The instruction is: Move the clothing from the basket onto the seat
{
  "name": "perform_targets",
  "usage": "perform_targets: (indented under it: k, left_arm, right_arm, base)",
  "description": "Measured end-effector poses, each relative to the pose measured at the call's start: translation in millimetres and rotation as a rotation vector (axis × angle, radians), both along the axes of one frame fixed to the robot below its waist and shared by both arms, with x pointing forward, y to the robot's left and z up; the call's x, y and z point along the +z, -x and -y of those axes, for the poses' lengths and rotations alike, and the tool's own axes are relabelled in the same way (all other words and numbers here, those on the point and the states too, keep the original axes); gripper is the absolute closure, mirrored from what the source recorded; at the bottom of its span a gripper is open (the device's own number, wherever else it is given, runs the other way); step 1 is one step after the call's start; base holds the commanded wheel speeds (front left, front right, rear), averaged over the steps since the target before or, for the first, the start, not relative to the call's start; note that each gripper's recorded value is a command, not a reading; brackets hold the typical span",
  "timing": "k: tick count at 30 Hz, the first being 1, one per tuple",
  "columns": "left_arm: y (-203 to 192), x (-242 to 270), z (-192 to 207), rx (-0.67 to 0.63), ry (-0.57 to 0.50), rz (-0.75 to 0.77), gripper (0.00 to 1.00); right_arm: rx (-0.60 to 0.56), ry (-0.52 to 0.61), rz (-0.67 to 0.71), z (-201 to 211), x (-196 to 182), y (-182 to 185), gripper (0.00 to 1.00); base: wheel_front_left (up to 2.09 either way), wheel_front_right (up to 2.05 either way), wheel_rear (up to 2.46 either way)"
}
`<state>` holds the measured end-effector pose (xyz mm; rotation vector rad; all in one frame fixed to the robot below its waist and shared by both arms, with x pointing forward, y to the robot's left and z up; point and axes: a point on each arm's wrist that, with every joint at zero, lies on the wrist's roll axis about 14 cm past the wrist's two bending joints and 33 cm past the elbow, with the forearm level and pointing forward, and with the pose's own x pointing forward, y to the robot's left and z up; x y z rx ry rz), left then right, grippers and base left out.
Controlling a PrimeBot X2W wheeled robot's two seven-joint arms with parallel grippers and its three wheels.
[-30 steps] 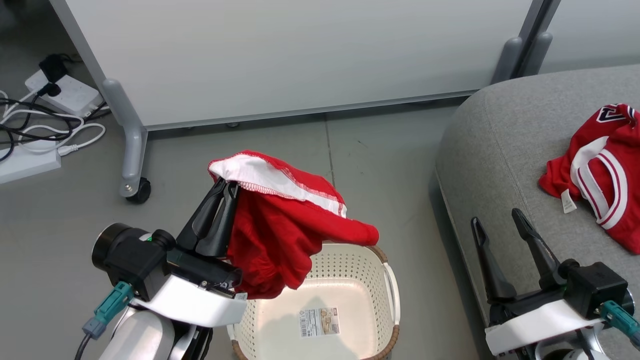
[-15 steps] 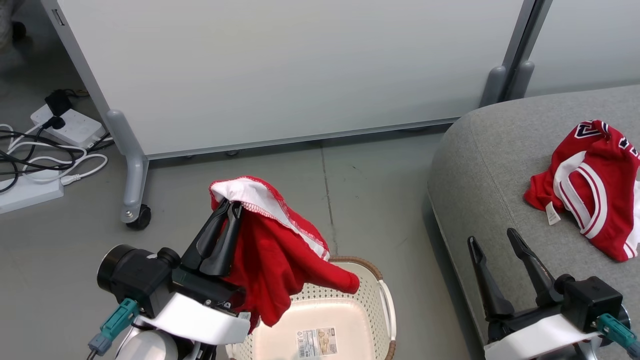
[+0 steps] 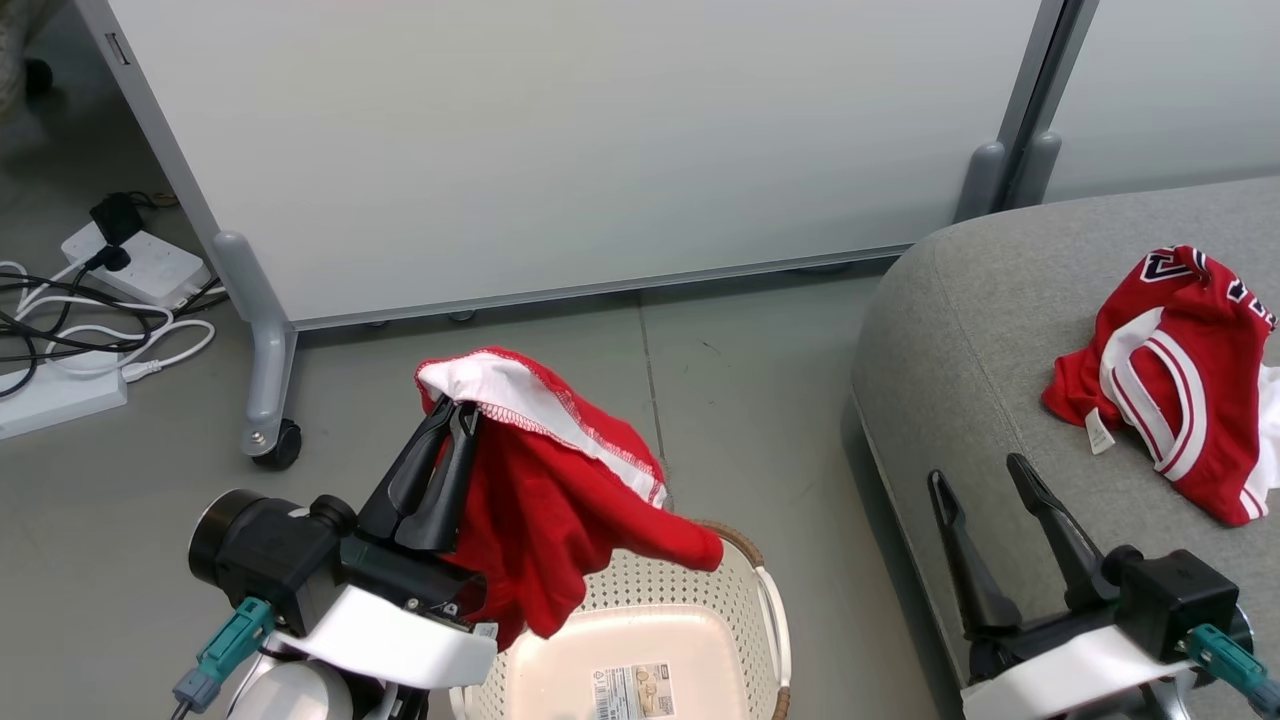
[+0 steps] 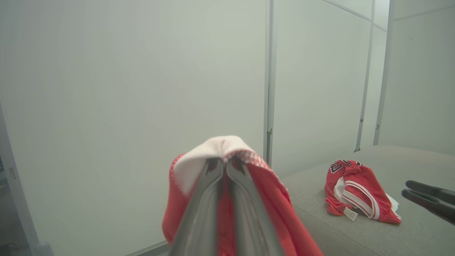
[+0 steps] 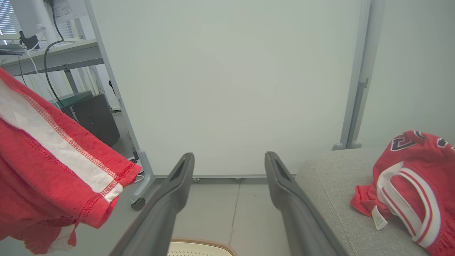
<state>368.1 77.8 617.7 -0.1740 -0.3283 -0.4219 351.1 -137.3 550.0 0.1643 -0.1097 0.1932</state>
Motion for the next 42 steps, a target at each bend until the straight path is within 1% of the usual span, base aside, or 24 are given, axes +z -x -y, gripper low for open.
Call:
perform_targets:
  k: [3,6,10,11,16,20,21,25,27,29,36,37,38,39,40,41,42]
  left_arm:
    - [1,1,-2,0.005,0.001,0.002,1.00]
    - [3,0,-3,0.008,0.001,0.001,1.00]
    - [3,0,-4,0.010,0.001,-0.001,1.00]
    - [3,0,-4,0.010,0.001,-0.001,1.00]
    - [1,1,-6,0.011,0.003,0.003,1.00]
    - [-2,2,-7,0.015,0.013,0.006,1.00]
    - [-4,3,-8,0.019,0.016,0.010,1.00]
    - [-7,0,-10,0.024,0.020,0.007,1.00]
    - [-9,-2,-11,0.027,0.021,0.002,1.00]
    - [-9,-4,-12,0.028,0.021,-0.003,1.00]
    - [-10,-6,-12,0.029,0.018,-0.002,1.00]
    - [-10,-6,-12,0.027,0.013,-0.001,0.93]
    - [-10,-6,-11,0.025,0.010,0.000,0.93]
    - [-9,-6,-10,0.023,0.009,0.000,0.62]
    - [-9,-6,-10,0.021,0.006,0.001,0.19]
    - [-9,-6,-8,0.017,0.001,0.004,0.00]
    - [-8,-6,-7,0.012,-0.005,0.008,0.00]
  right_arm:
    - [0.037,0.002,0.031,-12,10,-3,0.00]
    - [0.115,-0.007,0.075,-38,25,-8,0.00]
    - [0.286,-0.035,0.138,-92,47,-9,0.00]
    - [0.286,-0.035,0.138,-92,47,-9,0.00]
    - [0.521,-0.062,0.154,-161,56,1,0.00]
    - [0.662,-0.067,0.131,-201,50,5,0.00]
    - [0.686,-0.047,0.122,-208,46,5,0.00]
    - [0.768,-0.027,0.070,-231,28,-3,0.00]
    - [0.791,-0.006,0.055,-237,21,-5,0.00]
    - [0.807,-0.013,0.043,-242,18,-7,1.00]
    - [0.821,-0.025,0.032,-245,15,-12,1.00]
    - [0.818,-0.030,0.035,-245,16,-13,1.00]
    - [0.812,-0.034,0.038,-243,17,-15,1.00]
    - [0.804,-0.040,0.040,-242,18,-17,1.00]
    - [0.795,-0.049,0.043,-239,20,-19,1.00]
    - [0.784,-0.053,0.045,-237,21,-22,1.00]
    - [0.769,-0.061,0.052,-234,24,-25,1.00]
  base:
    - [0.00,0.00,0.00]
    - [0.00,0.00,0.00]
    - [0.00,0.00,0.00]
    - [0.00,0.00,0.00]
    - [0.00,0.00,0.00]
    - [0.00,0.00,0.00]
    - [0.00,0.00,0.00]
    - [0.00,0.00,0.00]
    - [0.00,0.00,0.00]
    - [0.00,0.00,0.00]
    - [0.00,0.00,0.00]
    - [0.00,0.00,0.00]
    - [0.00,0.00,0.00]
    - [0.00,0.00,0.00]
    - [0.00,0.00,0.00]
    - [0.00,0.00,0.00]
    - [0.00,0.00,0.00]
